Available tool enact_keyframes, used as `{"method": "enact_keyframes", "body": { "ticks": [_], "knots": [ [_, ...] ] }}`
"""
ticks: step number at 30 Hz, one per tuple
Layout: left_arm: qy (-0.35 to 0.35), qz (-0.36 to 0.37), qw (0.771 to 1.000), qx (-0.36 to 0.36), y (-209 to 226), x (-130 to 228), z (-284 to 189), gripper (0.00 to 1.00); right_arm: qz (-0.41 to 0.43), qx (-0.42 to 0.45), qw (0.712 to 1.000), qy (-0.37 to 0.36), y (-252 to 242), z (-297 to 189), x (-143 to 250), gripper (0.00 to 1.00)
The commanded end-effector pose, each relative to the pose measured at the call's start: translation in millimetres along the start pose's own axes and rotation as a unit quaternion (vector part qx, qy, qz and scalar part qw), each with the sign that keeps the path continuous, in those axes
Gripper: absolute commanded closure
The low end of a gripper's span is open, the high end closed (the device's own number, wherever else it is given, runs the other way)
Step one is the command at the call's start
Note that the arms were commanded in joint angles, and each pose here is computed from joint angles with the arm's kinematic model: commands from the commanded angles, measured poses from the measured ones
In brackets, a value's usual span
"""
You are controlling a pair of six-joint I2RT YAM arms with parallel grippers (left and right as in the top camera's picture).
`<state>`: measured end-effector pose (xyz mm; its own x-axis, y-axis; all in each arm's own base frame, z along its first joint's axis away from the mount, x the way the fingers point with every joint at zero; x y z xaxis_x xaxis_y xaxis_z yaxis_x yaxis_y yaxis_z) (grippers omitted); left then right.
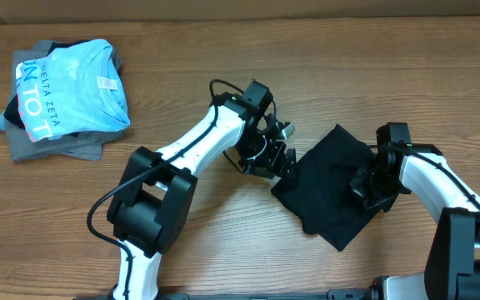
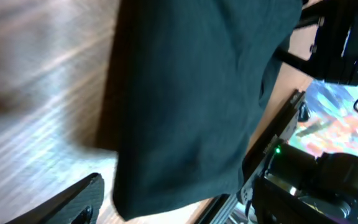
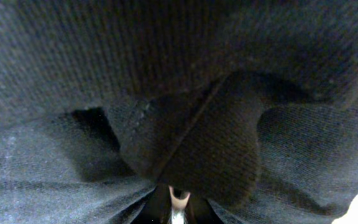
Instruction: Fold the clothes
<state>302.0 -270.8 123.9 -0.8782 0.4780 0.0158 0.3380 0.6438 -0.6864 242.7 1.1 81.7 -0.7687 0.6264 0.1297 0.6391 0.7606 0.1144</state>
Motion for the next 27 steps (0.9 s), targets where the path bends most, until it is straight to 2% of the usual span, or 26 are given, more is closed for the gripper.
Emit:
{"method": "enact_keyframes", "body": {
  "ticks": [1, 3, 6, 12, 15, 21, 24, 27],
  "knots": [
    [0.015, -0.005, 1.0, 0.018, -6, 5, 13, 0.25, 0.013, -0.003, 0.999, 0.036, -5, 12, 11, 0.94],
    [0.014, 0.004, 1.0, 0.001, -6, 5, 20, 0.38, 0.013, -0.01, 0.999, 0.043, -4, 11, 12, 0.94],
    [0.0, 0.014, 0.998, -0.062, -1, 3, 30, 0.57, 0.013, -0.025, 0.998, 0.054, -1, 11, 14, 0.92],
    [-0.009, 0.024, 0.993, -0.117, 6, 1, 33, 0.7, 0.002, -0.029, 0.998, 0.051, 1, 2, 15, 0.91],
    [-0.004, 0.013, 0.991, -0.134, 11, 4, 30, 0.79, -0.006, -0.036, 0.999, 0.04, 4, -17, 16, 0.84],
    [-0.005, -0.011, 0.986, -0.167, 24, 5, 22, 0.84, -0.03, -0.08, 0.996, -0.003, 13, -65, 21, 0.79],
    [-0.009, -0.018, 0.985, -0.173, 26, 4, 21, 0.85, -0.092, -0.173, 0.98, -0.021, 31, -85, 24, 0.79],
    [-0.015, -0.028, 0.982, -0.186, 29, 3, 20, 0.84, -0.11, -0.229, 0.967, -0.032, 44, -91, 20, 0.8]
  ]
}}
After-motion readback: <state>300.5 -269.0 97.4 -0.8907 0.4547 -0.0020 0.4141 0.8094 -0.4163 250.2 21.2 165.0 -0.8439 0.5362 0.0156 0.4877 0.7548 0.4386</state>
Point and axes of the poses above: each gripper's point midway between its finger pads, its own z axis out along the fingers, its own y axis along the line the jaws close on, x = y × z, the point moved 8 cm from there along -z, back along the fingers, and after that the axes turned 3 degrees about z, right-handed, at the moved point
